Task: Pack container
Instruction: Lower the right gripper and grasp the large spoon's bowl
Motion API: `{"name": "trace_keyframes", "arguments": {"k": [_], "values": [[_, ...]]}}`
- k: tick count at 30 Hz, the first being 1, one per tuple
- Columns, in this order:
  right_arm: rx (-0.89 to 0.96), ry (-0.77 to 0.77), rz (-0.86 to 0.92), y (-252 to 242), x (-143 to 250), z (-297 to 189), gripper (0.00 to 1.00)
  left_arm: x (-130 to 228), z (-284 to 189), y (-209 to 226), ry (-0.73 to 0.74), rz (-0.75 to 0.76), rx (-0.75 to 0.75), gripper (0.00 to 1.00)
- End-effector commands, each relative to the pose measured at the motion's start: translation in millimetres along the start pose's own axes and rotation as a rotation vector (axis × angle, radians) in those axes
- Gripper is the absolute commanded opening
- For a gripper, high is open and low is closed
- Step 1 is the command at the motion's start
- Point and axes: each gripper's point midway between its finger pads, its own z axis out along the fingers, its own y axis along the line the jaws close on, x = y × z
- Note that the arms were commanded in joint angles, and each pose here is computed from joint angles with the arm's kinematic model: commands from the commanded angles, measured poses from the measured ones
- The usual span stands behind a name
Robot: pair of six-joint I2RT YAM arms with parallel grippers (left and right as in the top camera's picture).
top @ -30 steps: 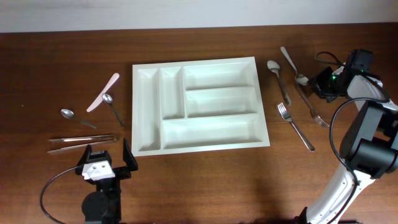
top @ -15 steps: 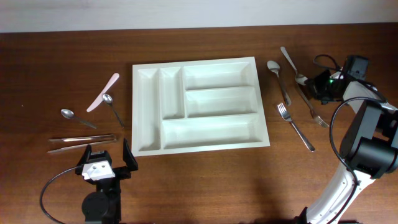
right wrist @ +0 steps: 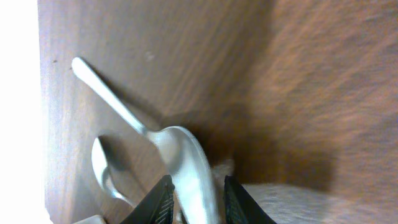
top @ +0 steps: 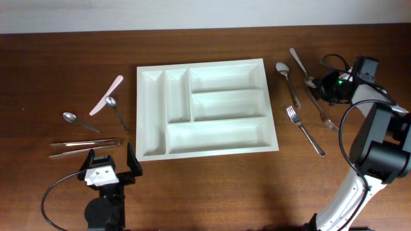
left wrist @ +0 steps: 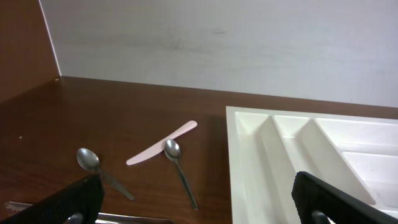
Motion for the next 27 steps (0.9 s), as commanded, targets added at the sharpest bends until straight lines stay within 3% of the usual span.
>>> {"name": "trace_keyframes", "arguments": {"k": [1,10,12,14,27], "values": [[-0.009,0.029,0.007,5,13,11,0.27,1,0,-2,-0.003,0.016,0.014,0.99],[-0.006,0.030,-0.002,8,17,13,0.27,1,0,-2,-0.003,0.016,0.014,0.99],[0.004,0.030,0.001,5,17,13,0.19,1,0,-2,-0.003,0.016,0.014,0.99],[0.012,0.034,0.005,4,18,13,0.04,1,0,-2,-0.003,0.016,0.014,0.99],[0.029,0.026,-0.004,-3,19,15,0.04,1,0,-2,-0.003,0.016,0.014,0.99]]}}
